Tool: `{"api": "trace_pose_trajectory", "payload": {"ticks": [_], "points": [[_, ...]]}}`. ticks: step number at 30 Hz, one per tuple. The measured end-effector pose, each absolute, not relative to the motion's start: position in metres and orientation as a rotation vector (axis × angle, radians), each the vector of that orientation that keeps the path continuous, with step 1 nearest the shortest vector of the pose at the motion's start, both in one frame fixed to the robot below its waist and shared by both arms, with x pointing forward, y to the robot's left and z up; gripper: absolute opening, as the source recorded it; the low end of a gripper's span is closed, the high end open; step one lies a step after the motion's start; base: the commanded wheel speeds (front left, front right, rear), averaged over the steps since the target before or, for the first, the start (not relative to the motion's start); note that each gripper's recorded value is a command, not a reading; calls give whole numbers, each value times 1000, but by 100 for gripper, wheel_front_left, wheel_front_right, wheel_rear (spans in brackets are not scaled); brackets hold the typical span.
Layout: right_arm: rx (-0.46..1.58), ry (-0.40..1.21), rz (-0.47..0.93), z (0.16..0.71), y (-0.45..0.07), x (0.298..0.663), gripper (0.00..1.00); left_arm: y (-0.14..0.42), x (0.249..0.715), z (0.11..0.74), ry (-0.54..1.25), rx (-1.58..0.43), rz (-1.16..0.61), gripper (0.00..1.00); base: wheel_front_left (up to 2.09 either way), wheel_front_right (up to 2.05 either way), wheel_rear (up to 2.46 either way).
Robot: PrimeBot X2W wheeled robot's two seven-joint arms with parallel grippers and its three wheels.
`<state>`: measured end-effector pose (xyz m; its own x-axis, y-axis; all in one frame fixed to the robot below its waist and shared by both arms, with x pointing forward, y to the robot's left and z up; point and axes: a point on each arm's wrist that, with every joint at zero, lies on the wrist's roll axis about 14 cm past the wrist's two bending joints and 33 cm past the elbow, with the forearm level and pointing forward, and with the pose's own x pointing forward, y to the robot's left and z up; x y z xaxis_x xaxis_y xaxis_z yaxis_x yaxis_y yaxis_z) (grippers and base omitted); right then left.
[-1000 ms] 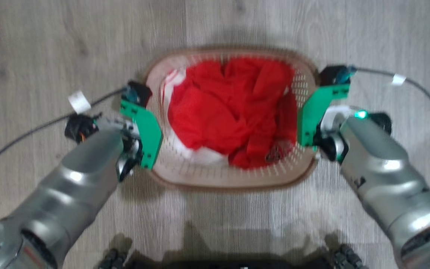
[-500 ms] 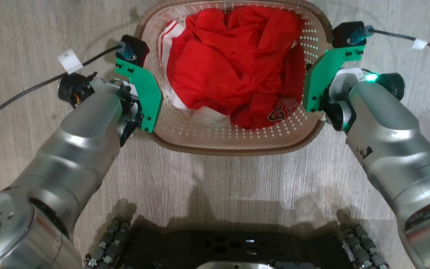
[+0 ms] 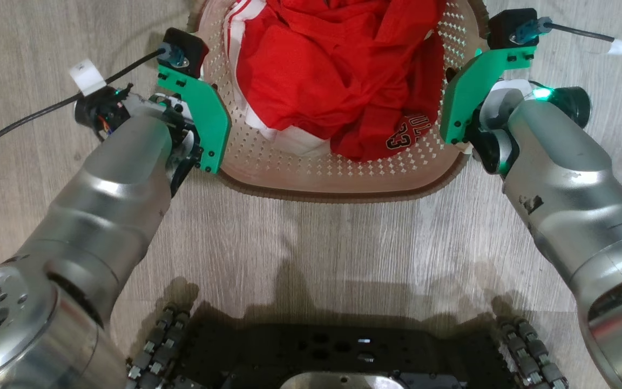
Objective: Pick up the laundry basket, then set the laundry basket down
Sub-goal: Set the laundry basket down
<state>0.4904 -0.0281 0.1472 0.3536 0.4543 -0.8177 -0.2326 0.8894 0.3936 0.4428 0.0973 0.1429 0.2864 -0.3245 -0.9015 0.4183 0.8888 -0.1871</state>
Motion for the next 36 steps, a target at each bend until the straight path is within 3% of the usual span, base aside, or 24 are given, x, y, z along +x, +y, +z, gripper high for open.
{"api": "trace_pose_trajectory", "payload": {"ticks": [10,11,12,13,14,36], "points": [[246,1150,433,140,-29,485,0,96,444,140,1165,101,-505,0,0,0,0],[248,1151,431,140,-29,485,0,97,444,140,1162,101,-504,10,0,0,0],[249,1143,428,140,-30,486,41,97,444,140,1159,101,-503,37,0,0,0],[249,1138,431,140,-30,487,96,96,444,140,1154,109,-511,52,0,0,0],[244,1137,434,140,-29,488,100,94,443,140,1152,114,-521,97,0,0,0],[226,1115,431,149,-27,498,100,93,451,151,1105,150,-490,100,0,0,0]]}}
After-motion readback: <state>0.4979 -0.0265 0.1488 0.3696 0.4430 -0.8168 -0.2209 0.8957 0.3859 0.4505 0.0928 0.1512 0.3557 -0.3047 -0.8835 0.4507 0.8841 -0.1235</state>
